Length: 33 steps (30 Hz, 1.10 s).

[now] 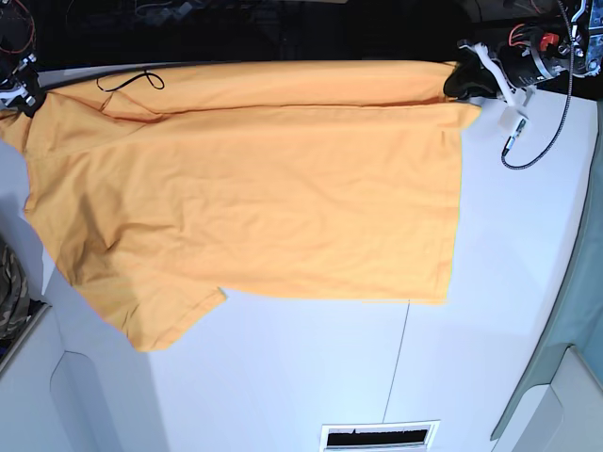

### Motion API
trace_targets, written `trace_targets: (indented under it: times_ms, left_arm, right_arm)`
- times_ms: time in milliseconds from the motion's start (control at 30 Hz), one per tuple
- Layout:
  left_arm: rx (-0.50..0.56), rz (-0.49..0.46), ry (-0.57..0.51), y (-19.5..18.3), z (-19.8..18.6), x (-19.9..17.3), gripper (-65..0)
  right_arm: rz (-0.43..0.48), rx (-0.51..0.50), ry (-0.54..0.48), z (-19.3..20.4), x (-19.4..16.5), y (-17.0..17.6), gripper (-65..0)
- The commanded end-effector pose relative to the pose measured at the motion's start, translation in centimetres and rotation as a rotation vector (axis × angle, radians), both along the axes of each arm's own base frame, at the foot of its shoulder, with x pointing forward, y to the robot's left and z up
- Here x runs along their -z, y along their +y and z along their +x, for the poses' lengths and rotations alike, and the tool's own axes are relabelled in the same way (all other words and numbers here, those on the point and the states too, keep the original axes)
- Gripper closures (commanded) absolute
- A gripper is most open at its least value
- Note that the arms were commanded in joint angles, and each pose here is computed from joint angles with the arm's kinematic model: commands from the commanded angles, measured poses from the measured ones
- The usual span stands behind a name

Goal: Layout the t-shirt on the table in an organized manner, then fold the t-shirt properly
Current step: 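Tug the shirt edge with the left gripper to smooth it, then grasp the shirt side with both grippers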

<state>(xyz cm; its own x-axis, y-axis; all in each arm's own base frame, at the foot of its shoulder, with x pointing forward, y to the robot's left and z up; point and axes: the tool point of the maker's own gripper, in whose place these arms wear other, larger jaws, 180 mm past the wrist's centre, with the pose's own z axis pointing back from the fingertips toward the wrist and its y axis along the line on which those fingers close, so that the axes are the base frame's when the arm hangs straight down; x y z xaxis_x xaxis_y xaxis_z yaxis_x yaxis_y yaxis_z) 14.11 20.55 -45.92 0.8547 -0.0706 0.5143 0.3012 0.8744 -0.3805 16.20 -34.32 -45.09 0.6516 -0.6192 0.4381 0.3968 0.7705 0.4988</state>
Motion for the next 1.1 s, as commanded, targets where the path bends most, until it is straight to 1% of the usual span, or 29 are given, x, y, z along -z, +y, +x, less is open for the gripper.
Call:
trace_targets:
  times_ms: [0, 67, 100, 133, 167, 200, 233, 267, 333, 400, 500, 567, 633, 667, 733, 833, 933, 1000, 1067]
  left_arm:
    - [0.009, 0.017, -0.025, 0.6, 0.6, -0.7, 0.0]
    - [0.008, 0.01, -0.034, 0.4, 0.9, -1.0, 0.0]
    - [0.002, -0.003, -0.042, 0.3, 1.1, -1.2, -4.6]
    - [0.0, -0.01, -0.045, 0.2, 1.2, -1.3, -11.1]
    - [-0.001, -0.015, -0.048, 0.1, 1.3, -1.5, -17.4]
    - [0.001, -0.015, -0.051, 0.0, 1.4, -1.6, -22.5]
    - [0.008, -0.011, -0.044, 0.0, 1.3, -1.5, -25.3]
    - [0.018, -0.004, -0.037, 0.0, 1.2, -1.7, -25.8]
    - [0.015, -0.009, -0.041, 0.1, 1.5, -2.5, -25.8]
    - [-0.014, -0.005, -0.098, 1.0, 2.3, -4.2, -25.8]
    - [-0.078, 0.044, -0.198, 3.7, 3.7, -7.0, -25.8]
    - [-0.124, 0.064, -0.252, 5.5, 4.8, -8.6, -25.8]
    - [-0.155, 0.05, -0.3, 6.2, 6.1, -9.9, -25.8]
    - [-0.161, 0.038, -0.318, 6.1, 6.8, -10.3, -25.8]
    - [-0.163, 0.037, -0.336, 5.8, 8.0, -10.6, -25.8]
    - [-0.114, 0.034, -0.345, 4.0, 9.5, -10.3, -25.8]
    - [-0.084, 0.072, -0.342, 2.8, 11.1, -9.1, -25.8]
    - [-0.082, 0.094, -0.345, 2.6, 12.6, -8.2, -25.8]
    - [-0.092, 0.1, -0.328, 2.6, 14.1, -7.1, -25.8]
  right_arm:
    - [-0.043, 0.001, -0.046, 0.8, -1.5, -1.3, 0.0]
    - [-0.048, -0.002, -0.043, 0.7, -1.6, -1.4, 0.0]
    - [-0.049, -0.003, -0.041, 0.6, -1.5, -1.4, 0.0]
    - [-0.049, -0.003, -0.041, 0.6, -1.5, -1.4, -3.9]
    - [-0.049, -0.003, -0.042, 0.7, -1.6, -1.4, -12.1]
    - [-0.049, -0.003, -0.041, 0.7, -1.6, -1.4, -19.5]
    - [-0.05, -0.005, -0.041, 0.7, -1.7, -1.4, -24.3]
    - [-0.053, -0.008, -0.04, 0.7, -1.8, -1.4, -26.2]
    - [-0.07, -0.007, -0.052, 0.8, -2.7, -2.0, -26.1]
    - [-0.107, 0.01, -0.082, 1.0, -4.1, -3.1, -26.1]
    - [-0.183, 0.031, -0.148, 1.5, -7.1, -4.7, -26.1]
    - [-0.233, 0.041, -0.219, 2.7, -9.1, -5.3, -26.1]
    - [-0.285, 0.046, -0.281, 4.4, -10.6, -5.7, -26.1]
    - [-0.304, 0.042, -0.296, 5.3, -11.0, -5.9, -26.1]
    - [-0.336, 0.033, -0.316, 7.4, -11.5, -5.9, -26.1]
    - [-0.396, -0.002, -0.346, 10.9, -11.8, -5.4, -26.1]
    - [-0.441, -0.057, -0.345, 14.9, -11.3, -4.3, -26.1]
    - [-0.473, -0.079, -0.325, 17.5, -10.5, -3.6, -26.1]
    - [-0.511, -0.063, -0.278, 19.7, -9.5, -3.8, -26.1]
